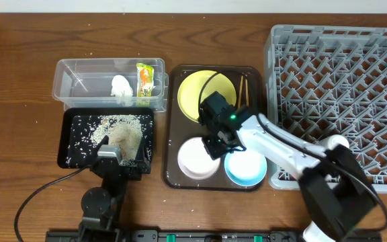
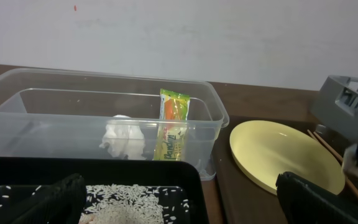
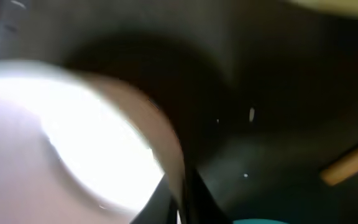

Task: Sort waste into correct bins and load items into the dishwasher rack
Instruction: 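Grasp the pink bowl with the right gripper, then place the pink bowl into the dish rack with the right gripper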

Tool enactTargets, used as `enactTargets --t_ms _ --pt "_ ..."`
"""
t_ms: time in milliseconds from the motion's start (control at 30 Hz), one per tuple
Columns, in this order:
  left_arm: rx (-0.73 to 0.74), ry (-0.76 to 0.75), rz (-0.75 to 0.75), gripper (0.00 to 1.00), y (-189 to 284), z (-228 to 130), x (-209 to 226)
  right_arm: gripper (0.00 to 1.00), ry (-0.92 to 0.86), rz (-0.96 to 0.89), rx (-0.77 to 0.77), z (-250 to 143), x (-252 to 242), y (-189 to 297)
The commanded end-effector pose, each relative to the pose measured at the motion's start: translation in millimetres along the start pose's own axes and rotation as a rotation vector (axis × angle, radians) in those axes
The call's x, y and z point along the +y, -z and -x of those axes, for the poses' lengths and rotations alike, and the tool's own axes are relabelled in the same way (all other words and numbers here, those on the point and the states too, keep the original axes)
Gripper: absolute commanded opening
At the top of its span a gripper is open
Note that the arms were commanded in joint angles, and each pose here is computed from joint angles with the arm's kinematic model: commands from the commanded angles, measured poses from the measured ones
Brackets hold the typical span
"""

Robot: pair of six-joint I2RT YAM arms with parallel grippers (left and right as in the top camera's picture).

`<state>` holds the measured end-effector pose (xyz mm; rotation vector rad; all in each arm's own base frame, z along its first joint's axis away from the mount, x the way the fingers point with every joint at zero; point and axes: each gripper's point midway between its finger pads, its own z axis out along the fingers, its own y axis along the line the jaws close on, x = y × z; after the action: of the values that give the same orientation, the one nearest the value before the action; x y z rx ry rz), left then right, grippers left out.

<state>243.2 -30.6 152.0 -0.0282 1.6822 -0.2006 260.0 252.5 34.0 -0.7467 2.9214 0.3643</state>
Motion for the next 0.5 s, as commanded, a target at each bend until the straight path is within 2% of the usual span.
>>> enactTargets --t_ms 0,100,200,333,467 --pt "0.052 0.011 0.026 1.00 -1 -16 6 0.01 -0.004 -0.032 -0.200 30 0 59" --pt "0.052 0.011 0.026 1.00 -1 -16 6 0.01 -0.136 -0.180 -0.388 42 -32 117" --pt "0.052 0.011 0.026 1.00 -1 -16 6 0.01 -0.347 -0.412 -0.605 36 -88 191" --pt "0.052 0.011 0.026 1.00 -1 -16 6 0.01 -0.574 -0.778 -0.814 1 -160 279" --pt "0.052 0.011 0.026 1.00 -1 -16 6 0.01 -0.753 -1.116 -0.881 -44 -211 337"
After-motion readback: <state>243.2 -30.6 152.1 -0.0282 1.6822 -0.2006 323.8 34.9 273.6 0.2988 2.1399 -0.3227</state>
